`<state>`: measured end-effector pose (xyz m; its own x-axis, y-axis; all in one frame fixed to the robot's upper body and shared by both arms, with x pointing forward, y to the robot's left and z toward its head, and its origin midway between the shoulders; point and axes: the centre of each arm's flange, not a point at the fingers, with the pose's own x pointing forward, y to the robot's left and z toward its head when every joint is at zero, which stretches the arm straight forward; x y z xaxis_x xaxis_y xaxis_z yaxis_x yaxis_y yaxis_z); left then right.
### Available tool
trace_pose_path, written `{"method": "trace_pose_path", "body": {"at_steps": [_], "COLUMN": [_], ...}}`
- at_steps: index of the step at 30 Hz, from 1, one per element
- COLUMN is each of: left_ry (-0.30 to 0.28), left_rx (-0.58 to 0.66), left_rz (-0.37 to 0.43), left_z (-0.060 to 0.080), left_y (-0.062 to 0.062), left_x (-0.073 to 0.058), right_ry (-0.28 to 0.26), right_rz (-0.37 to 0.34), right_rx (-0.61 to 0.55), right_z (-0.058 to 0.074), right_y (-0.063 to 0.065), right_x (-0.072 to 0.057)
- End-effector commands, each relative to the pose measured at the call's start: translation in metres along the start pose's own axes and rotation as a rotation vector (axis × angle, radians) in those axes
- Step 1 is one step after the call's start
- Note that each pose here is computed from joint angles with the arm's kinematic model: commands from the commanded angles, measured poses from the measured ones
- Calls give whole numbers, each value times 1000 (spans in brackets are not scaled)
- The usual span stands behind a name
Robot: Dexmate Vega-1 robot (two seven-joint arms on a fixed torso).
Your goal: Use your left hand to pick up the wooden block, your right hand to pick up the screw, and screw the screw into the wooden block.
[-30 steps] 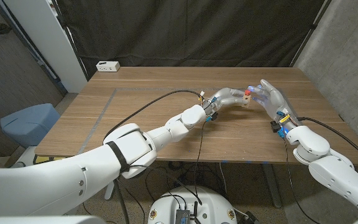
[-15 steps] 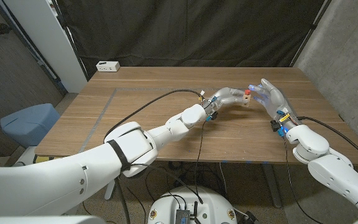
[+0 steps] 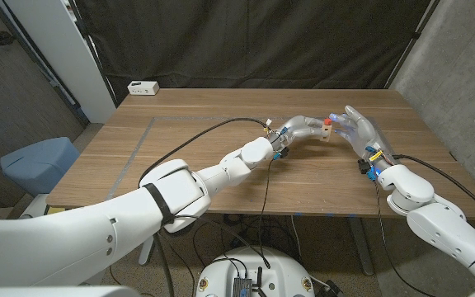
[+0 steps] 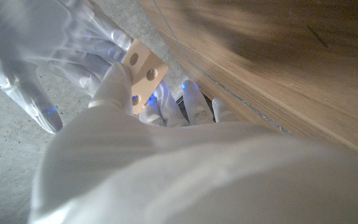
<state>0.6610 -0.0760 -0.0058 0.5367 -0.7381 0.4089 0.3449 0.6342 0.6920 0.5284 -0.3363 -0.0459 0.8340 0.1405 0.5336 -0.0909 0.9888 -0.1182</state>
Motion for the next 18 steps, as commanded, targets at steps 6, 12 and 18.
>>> {"method": "trace_pose_path", "body": {"at_steps": [6,12,18], "left_ry": [19,29,39], "left_rx": [2,0,1], "left_rz": [-1,-2,-2], "left_z": [-1,-1,-2], "left_y": [3,4,5], "left_x": [3,4,6], "right_ry": [17,14,11], "right_rz": [4,5,6], "right_rx": [6,5,6], "right_z": [-4,-3,-2], "right_y": [-1,-1,-1], "right_x": [5,6,7]}}
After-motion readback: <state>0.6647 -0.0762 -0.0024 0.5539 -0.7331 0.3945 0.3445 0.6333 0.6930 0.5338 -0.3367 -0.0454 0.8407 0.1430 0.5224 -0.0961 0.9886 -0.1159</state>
